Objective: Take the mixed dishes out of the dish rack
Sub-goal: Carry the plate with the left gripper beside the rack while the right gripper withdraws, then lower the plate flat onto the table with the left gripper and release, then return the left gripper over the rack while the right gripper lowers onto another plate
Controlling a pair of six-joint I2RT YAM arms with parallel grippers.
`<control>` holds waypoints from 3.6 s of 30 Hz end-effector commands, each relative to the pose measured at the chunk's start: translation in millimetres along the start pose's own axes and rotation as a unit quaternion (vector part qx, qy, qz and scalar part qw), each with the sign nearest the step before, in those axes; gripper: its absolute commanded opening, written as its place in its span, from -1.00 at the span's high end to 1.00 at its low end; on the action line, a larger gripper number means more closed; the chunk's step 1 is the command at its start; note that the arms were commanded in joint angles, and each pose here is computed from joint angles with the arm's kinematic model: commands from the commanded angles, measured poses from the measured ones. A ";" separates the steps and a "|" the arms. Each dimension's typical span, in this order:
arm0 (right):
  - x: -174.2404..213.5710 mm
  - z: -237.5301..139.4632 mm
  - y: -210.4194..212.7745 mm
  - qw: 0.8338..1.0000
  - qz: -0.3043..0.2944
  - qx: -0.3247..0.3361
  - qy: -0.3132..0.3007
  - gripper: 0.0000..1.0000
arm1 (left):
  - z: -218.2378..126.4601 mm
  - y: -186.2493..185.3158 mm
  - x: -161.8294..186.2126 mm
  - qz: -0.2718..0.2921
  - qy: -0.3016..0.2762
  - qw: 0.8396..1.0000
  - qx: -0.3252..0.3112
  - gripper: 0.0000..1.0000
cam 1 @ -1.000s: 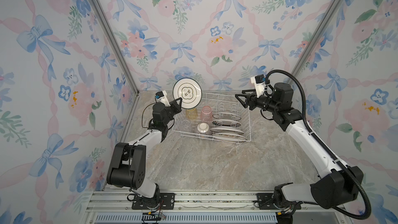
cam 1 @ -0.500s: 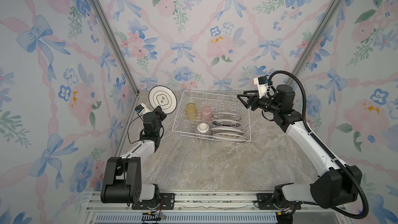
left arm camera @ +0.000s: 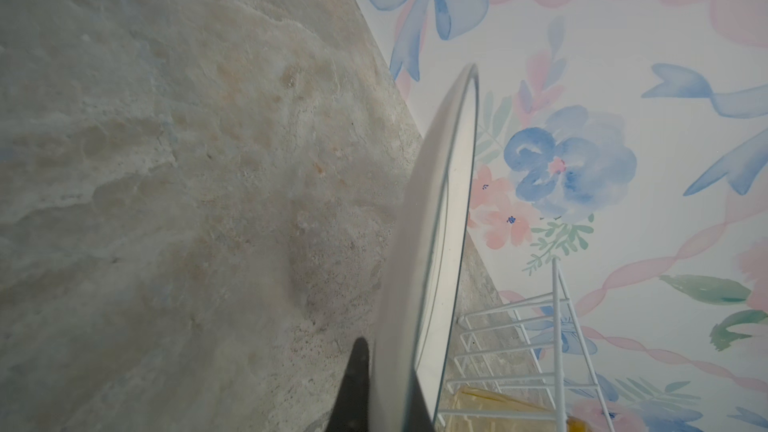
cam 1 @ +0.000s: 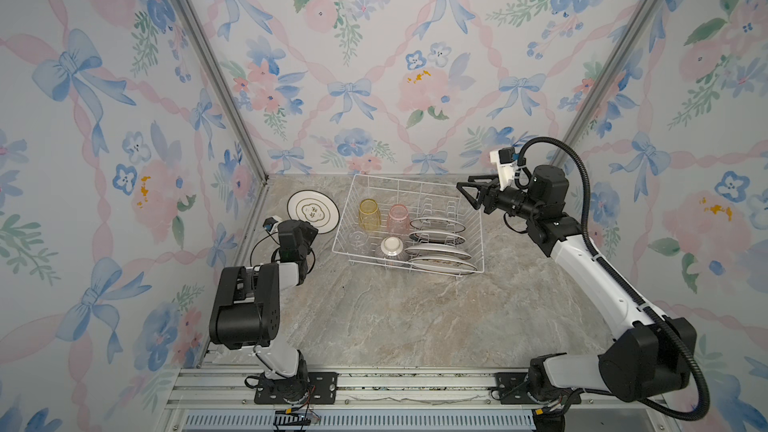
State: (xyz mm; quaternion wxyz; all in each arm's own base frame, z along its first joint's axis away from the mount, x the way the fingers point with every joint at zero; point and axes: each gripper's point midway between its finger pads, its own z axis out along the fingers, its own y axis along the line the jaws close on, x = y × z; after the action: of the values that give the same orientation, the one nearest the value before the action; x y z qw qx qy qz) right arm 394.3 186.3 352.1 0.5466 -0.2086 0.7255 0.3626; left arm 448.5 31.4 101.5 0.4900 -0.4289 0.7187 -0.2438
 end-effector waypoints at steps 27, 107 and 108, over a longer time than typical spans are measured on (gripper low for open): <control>0.8 -3.0 -7.2 1.000 0.013 -0.014 -0.019 -0.26 | 37.7 15.1 20.1 -0.050 0.047 0.998 -0.012 0.70; 136.5 53.6 -22.0 0.882 -0.321 0.133 0.319 0.22 | -125.1 -125.6 48.4 0.273 0.073 0.947 0.150 -0.03; 137.3 53.6 -20.9 0.882 -0.320 0.130 0.321 0.22 | -124.6 -126.0 49.0 0.273 0.073 0.947 0.151 -0.03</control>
State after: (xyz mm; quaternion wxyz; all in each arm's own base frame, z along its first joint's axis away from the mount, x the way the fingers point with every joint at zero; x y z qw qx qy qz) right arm 407.5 222.8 198.4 0.3918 -0.4563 0.7986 -0.0225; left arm 371.2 -78.6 218.0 0.5404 -0.1367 0.7961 -0.2357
